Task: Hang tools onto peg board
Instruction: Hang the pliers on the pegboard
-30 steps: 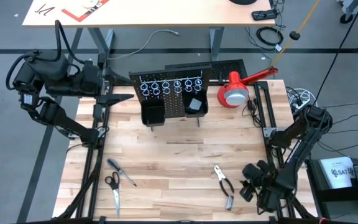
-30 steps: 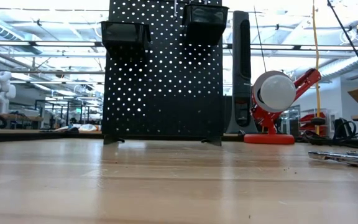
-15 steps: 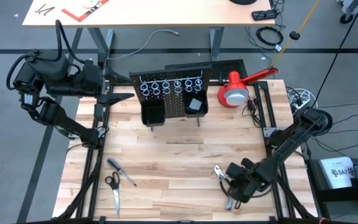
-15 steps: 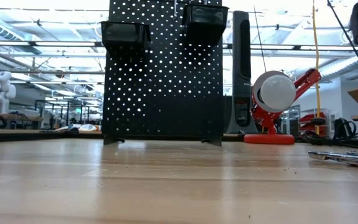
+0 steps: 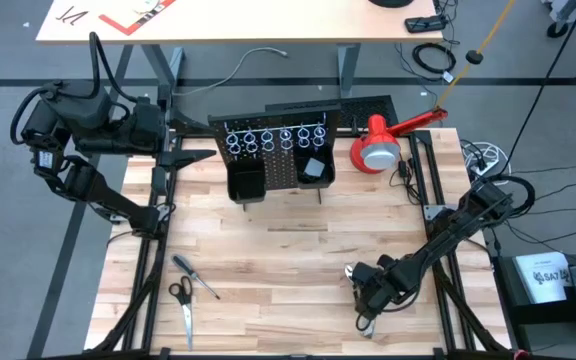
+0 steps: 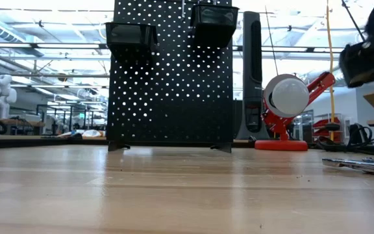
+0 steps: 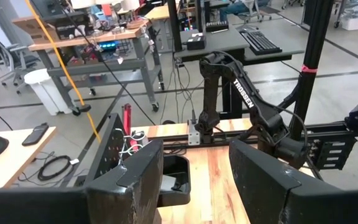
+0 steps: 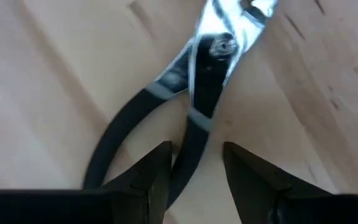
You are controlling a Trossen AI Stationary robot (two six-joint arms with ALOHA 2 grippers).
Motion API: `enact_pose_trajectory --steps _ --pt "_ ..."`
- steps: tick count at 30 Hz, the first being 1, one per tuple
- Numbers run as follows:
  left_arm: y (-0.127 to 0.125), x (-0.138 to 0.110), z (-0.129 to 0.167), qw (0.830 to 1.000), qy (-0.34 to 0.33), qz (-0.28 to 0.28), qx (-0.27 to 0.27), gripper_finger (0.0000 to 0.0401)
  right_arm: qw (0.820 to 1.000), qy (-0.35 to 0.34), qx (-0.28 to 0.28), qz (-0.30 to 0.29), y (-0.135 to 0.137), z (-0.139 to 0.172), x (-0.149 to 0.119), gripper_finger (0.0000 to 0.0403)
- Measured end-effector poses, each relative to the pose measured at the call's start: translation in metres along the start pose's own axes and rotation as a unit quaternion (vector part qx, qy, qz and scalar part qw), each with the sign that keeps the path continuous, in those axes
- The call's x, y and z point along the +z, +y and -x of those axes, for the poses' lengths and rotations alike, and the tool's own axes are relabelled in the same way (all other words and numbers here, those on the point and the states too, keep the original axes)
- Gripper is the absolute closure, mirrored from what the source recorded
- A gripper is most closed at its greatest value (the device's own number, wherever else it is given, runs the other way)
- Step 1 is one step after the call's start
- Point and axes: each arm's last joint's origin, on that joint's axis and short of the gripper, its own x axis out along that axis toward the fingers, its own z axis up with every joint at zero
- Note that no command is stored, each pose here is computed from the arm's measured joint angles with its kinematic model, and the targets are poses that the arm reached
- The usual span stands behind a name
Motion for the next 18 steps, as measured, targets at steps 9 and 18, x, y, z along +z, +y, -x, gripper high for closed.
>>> enact_pose_trajectory --steps 9,18 --pt "0.000 0.000 0.000 1.000 0.000 0.001 0.000 0.0207 0.999 0.031 -0.018 0.014 -0.006 -0.012 0.016 0.0281" --pt "0.000 0.000 0.000 1.000 0.000 0.000 0.000 0.0207 0.998 0.034 -0.018 0.053 -0.008 -0.013 0.020 0.0379"
